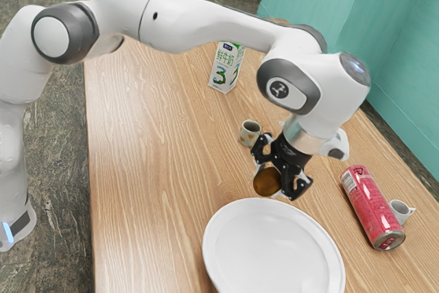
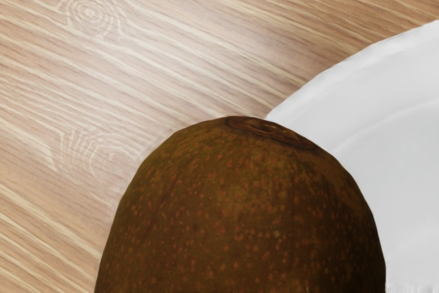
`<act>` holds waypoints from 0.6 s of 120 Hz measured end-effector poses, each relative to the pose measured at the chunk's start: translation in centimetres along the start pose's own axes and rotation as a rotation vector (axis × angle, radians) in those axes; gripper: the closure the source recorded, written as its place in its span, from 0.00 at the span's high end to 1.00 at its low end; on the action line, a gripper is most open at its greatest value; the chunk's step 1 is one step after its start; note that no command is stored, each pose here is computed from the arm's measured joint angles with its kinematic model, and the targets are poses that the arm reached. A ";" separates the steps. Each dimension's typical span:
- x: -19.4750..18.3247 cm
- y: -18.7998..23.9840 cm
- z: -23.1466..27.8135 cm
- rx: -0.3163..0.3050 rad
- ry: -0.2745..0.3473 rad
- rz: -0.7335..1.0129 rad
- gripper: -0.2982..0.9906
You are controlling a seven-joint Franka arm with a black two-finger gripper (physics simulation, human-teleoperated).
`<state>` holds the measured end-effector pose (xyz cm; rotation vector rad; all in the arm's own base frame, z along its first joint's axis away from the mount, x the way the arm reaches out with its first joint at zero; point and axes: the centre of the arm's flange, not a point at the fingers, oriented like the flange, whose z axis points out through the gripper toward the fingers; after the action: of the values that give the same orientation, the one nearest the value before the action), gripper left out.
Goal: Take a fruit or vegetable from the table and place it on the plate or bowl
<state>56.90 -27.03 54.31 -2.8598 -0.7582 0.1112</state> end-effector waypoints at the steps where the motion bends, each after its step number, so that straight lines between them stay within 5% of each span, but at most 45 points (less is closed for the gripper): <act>1: -0.2 0.2 0.0 0.000 0.002 0.014 0.49; 47: -7.5 8.3 2.4 -0.064 0.110 0.528 0.49; 72: -6.6 8.2 2.2 -0.070 0.143 0.613 0.71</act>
<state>54.91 -36.96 50.73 -3.0185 0.1594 -0.0407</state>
